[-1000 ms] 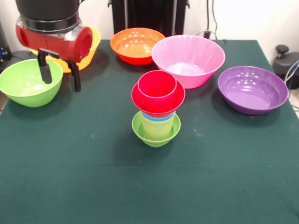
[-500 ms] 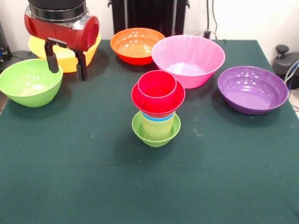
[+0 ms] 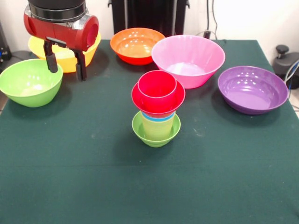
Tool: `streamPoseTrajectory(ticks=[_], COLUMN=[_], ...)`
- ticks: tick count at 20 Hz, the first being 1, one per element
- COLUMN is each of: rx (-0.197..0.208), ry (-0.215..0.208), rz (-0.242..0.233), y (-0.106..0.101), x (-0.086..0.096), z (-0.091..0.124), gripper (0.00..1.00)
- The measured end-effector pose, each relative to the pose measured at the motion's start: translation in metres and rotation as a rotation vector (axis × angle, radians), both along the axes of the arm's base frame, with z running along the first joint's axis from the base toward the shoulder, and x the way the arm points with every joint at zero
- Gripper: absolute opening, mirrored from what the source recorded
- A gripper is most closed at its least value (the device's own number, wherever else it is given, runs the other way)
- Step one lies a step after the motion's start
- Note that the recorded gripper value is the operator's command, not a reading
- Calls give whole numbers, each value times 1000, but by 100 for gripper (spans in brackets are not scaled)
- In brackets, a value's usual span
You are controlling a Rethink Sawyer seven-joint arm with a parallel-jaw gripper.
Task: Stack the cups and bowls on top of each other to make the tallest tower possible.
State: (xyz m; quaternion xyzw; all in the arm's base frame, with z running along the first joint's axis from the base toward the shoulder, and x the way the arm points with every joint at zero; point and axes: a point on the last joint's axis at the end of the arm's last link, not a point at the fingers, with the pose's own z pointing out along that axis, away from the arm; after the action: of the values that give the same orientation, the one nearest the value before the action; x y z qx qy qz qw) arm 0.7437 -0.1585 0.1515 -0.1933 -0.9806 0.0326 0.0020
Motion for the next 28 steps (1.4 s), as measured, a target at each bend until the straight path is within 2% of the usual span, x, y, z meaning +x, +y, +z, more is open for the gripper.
streamPoseTrajectory(ticks=[20, 24, 28], rx=[-1, 6, 20], ry=[-2, 14, 56], rz=[7, 10, 25], y=[3, 8, 23], x=[1, 1, 4], z=[1, 5, 15], gripper=[100, 100, 100])
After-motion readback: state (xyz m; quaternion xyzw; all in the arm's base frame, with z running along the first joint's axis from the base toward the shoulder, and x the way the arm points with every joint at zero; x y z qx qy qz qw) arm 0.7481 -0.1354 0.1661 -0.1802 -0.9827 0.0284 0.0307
